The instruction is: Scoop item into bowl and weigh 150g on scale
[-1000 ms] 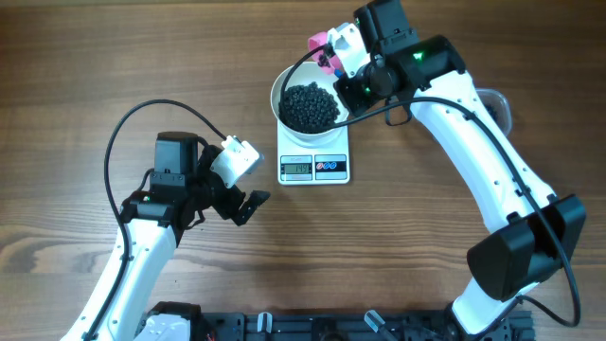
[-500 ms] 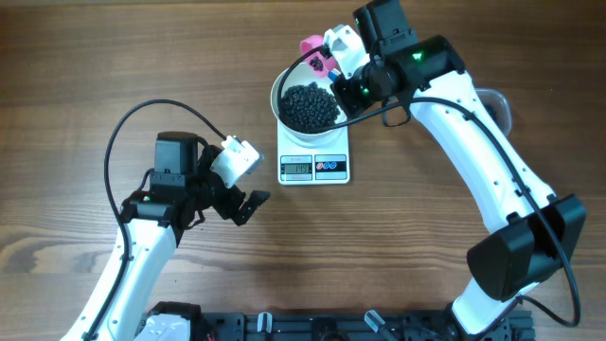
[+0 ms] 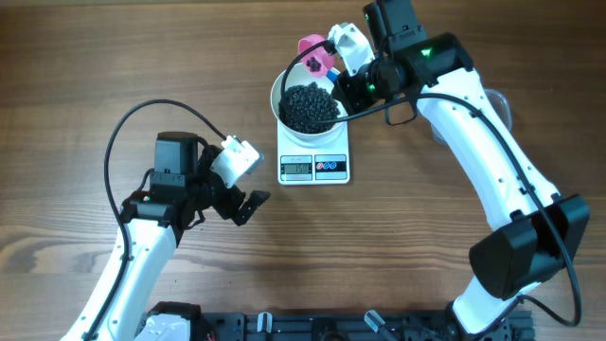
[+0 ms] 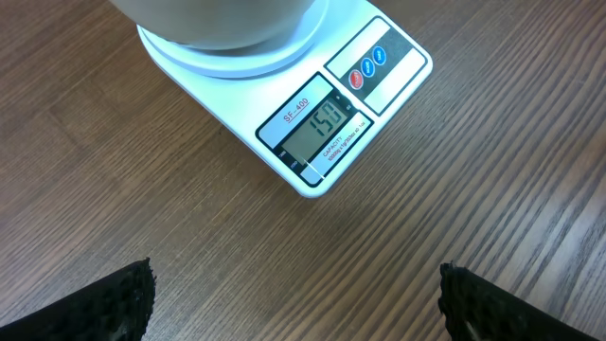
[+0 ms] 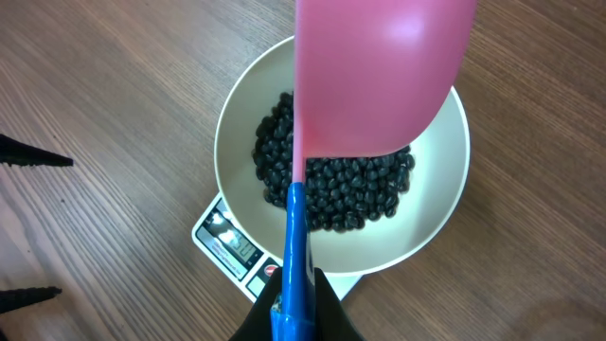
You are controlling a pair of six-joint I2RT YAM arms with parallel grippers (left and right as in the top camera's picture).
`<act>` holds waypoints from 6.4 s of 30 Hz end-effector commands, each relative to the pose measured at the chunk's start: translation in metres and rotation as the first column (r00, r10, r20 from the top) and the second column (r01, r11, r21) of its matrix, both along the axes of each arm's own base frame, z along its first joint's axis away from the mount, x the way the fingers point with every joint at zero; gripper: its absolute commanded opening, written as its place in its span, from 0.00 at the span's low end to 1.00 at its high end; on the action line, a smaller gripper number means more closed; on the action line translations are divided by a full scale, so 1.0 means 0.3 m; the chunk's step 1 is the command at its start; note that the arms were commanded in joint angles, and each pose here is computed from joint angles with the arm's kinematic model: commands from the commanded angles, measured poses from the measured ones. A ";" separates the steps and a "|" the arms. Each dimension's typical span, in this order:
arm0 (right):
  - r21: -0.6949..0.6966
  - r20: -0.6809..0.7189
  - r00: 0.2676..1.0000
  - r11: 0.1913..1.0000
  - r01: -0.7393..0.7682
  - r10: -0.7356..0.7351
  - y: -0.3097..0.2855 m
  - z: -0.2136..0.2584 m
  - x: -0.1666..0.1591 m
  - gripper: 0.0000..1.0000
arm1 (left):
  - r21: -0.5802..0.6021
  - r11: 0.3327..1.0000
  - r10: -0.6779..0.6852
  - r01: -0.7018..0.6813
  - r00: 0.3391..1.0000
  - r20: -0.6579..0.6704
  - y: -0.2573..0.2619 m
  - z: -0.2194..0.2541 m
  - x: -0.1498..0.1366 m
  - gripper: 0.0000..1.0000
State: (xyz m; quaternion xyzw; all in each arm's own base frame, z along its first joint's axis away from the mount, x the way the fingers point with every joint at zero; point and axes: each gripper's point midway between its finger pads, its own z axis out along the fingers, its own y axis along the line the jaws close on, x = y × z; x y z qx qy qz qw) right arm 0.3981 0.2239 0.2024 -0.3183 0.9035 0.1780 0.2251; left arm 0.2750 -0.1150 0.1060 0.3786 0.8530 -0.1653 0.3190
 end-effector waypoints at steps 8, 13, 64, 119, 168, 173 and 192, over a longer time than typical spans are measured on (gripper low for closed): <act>0.129 -0.034 0.999 0.991 -0.018 0.022 0.035 0.061 -0.015 0.04 | -0.009 1.000 -0.028 0.028 1.000 0.008 -0.014 0.001 -0.013 1.00; 0.314 -0.104 0.994 0.949 0.008 0.026 -0.015 0.121 -0.002 0.04 | -0.010 1.000 -0.029 0.029 1.000 0.008 -0.014 0.001 -0.014 1.00; -0.643 -0.078 0.636 0.527 0.556 -0.768 -0.956 -0.156 -0.197 0.04 | -0.009 1.000 -0.029 0.029 1.000 0.008 -0.014 0.001 -0.013 1.00; 0.055 -0.629 0.498 0.604 0.795 -0.597 -0.808 -0.068 -0.121 0.04 | -0.009 1.000 -0.028 0.028 1.000 0.008 -0.014 0.001 -0.013 1.00; -0.111 0.040 0.968 0.962 0.250 -0.247 0.000 0.004 0.108 0.05 | -0.009 1.000 -0.029 0.029 1.000 0.008 -0.014 0.001 -0.013 1.00; -0.176 -0.022 0.990 0.975 0.136 -0.142 0.045 -0.083 0.054 0.04 | -0.009 1.000 -0.028 0.028 1.000 0.008 -0.014 0.001 -0.013 1.00; -0.186 -0.134 0.987 0.981 0.060 -0.086 0.066 -0.189 -0.008 0.04 | -0.009 1.000 -0.028 0.028 1.000 0.008 -0.014 0.001 -0.013 1.00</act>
